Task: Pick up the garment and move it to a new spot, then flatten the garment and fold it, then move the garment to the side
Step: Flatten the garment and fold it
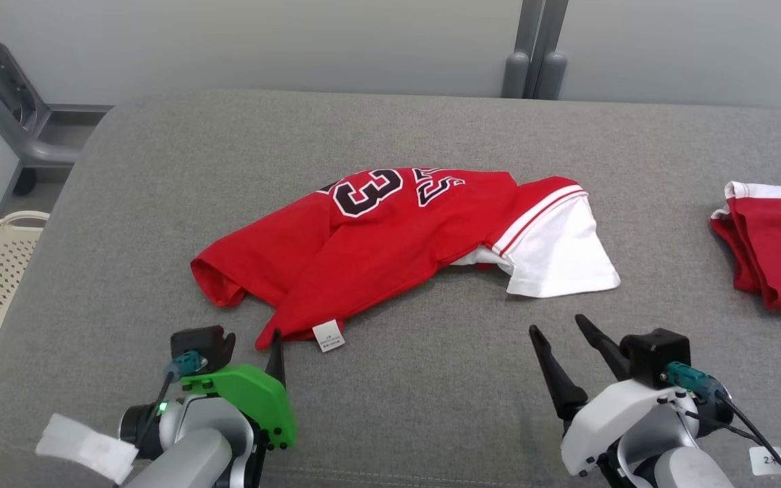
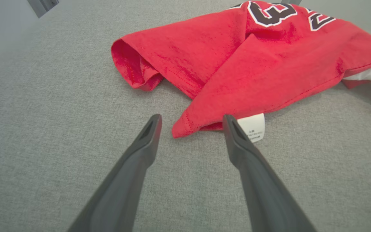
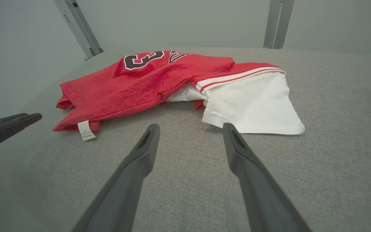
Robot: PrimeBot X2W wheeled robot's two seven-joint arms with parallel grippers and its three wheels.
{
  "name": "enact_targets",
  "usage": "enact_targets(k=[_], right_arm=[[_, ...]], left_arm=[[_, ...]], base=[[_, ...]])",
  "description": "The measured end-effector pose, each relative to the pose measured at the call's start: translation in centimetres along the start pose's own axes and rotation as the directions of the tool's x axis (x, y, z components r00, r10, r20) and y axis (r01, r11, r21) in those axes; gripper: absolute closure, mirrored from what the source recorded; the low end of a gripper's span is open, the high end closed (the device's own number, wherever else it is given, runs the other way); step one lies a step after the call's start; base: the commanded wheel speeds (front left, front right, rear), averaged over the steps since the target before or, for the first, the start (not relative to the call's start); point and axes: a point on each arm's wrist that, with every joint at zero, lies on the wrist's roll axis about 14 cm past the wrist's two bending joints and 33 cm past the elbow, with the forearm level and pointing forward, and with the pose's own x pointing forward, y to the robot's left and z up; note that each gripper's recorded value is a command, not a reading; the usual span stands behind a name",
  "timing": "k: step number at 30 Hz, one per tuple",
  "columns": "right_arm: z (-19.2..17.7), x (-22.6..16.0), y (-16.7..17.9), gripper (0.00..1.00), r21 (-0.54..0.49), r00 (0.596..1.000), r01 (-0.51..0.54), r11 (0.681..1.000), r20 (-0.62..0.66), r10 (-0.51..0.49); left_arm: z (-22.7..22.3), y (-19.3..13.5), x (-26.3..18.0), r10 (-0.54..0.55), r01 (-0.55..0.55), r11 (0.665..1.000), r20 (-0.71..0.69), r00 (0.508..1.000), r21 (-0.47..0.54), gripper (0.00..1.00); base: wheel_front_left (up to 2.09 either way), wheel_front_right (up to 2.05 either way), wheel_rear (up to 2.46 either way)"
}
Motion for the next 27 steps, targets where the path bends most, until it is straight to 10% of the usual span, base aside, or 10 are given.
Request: enact_targets(k=[13,27], right_arm=[[2.2,-2.8,-7.0,0.0,0.126,0.965,0.206,0.97,0.141,-0.223],[1.4,-4.4,-10.5,0.0,0.227,0.911,0.307,0.924,0.21,-0.354]], left_arm=[[8.5,2.5,-3.7,0.073,0.039,0.955,0.361,0.93,-0.294,0.0],[9.1,4.2,-6.6,0.079,0.013,0.984,0.51,0.857,-0.175,0.0]], base=[[0.0,0.0,0.0],[0.0,0.0,0.0]])
